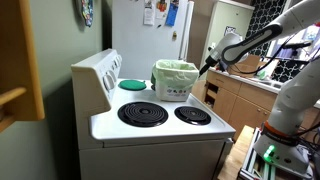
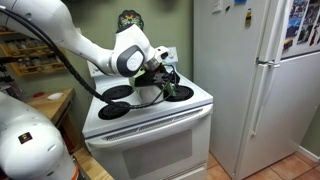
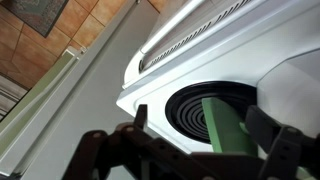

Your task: Close the white and green bin

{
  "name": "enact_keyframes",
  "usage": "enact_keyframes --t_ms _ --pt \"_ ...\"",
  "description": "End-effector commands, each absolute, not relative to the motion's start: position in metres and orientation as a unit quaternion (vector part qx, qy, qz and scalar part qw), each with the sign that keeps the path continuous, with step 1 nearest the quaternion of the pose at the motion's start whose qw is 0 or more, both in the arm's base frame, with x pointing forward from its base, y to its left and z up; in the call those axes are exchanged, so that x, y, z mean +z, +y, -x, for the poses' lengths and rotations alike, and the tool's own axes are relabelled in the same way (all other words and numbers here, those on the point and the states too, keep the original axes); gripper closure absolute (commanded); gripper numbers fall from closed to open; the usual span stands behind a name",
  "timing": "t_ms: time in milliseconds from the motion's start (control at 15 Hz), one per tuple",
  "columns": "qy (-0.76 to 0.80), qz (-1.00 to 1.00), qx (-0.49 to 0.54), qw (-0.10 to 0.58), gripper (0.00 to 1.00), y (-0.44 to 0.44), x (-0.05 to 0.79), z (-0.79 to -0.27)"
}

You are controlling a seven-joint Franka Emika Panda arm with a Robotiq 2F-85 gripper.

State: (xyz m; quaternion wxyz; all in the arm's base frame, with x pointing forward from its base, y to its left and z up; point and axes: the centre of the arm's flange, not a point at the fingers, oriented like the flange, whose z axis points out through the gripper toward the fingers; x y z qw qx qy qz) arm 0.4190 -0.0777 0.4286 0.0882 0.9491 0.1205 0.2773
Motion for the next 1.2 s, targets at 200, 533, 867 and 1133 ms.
enact_keyframes --t_ms 200,533,867,1133 --pt "0.112 -0.952 0.273 0.084 0.00 -0.079 0.425 -0.429" --pt "0.112 -0.947 0.298 0.051 0.00 -0.098 0.429 -0.439" --pt "0.116 -0.949 0.294 0.013 0.00 -0.107 0.423 -0.452" --pt "0.129 -0.953 0.275 -0.019 0.00 -0.098 0.414 -0.458"
